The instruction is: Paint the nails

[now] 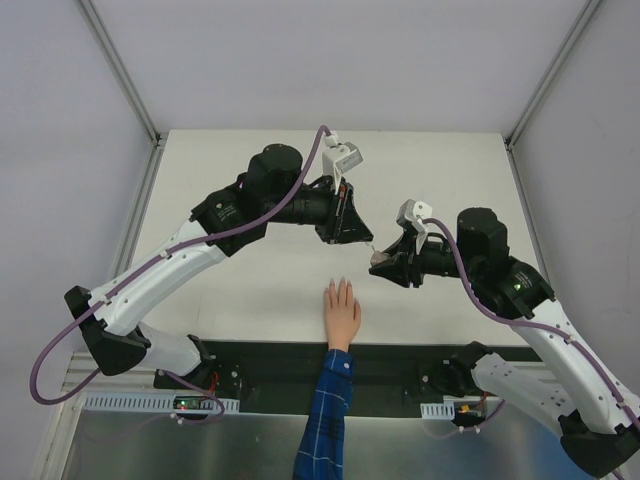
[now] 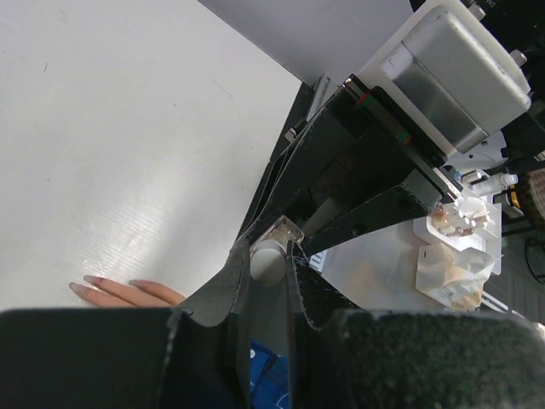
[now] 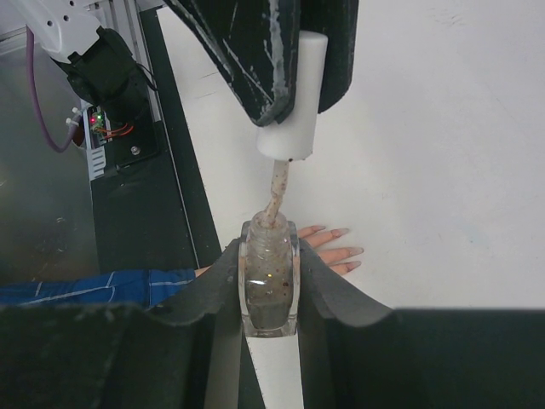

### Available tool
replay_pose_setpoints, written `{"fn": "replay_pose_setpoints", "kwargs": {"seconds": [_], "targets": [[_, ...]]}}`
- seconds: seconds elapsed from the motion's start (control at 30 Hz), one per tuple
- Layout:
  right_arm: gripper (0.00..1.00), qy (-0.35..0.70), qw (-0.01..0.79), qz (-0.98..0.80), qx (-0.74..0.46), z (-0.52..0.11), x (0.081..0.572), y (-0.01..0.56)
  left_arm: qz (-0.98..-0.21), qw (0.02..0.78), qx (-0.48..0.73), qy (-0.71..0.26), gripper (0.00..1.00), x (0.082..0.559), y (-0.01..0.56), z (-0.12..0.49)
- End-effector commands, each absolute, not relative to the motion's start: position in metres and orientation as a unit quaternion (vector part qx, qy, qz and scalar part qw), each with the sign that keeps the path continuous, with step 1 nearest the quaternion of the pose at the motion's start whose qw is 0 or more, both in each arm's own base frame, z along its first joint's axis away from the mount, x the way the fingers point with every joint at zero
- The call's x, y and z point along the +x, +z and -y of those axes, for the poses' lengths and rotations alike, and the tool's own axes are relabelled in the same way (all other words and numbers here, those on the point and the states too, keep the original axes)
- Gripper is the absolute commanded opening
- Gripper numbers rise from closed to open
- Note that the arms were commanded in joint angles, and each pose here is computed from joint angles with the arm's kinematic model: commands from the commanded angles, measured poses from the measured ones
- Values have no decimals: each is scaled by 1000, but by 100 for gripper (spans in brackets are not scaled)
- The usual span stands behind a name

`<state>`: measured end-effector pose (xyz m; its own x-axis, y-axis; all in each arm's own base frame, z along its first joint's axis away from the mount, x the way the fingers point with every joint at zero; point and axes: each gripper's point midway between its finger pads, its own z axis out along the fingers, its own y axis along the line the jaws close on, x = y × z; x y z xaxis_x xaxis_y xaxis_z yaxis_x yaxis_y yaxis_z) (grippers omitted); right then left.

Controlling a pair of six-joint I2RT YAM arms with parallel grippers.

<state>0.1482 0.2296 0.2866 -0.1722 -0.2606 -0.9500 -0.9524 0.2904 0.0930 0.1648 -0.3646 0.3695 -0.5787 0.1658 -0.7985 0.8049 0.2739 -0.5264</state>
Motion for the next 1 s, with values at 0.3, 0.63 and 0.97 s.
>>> {"fn": "replay_pose_setpoints", "kwargs": {"seconds": [0.3, 0.63, 0.97], "targets": [[1, 384, 486, -633, -464, -233, 149, 308, -712, 319, 343, -524, 0, 158, 380, 374], [0, 383, 485, -635, -463, -234, 150, 307, -708, 316, 347, -528, 0, 153, 382, 374], [0, 384, 490, -631, -463, -233, 149, 311, -714, 305, 347, -526, 0, 152, 373, 377]]}}
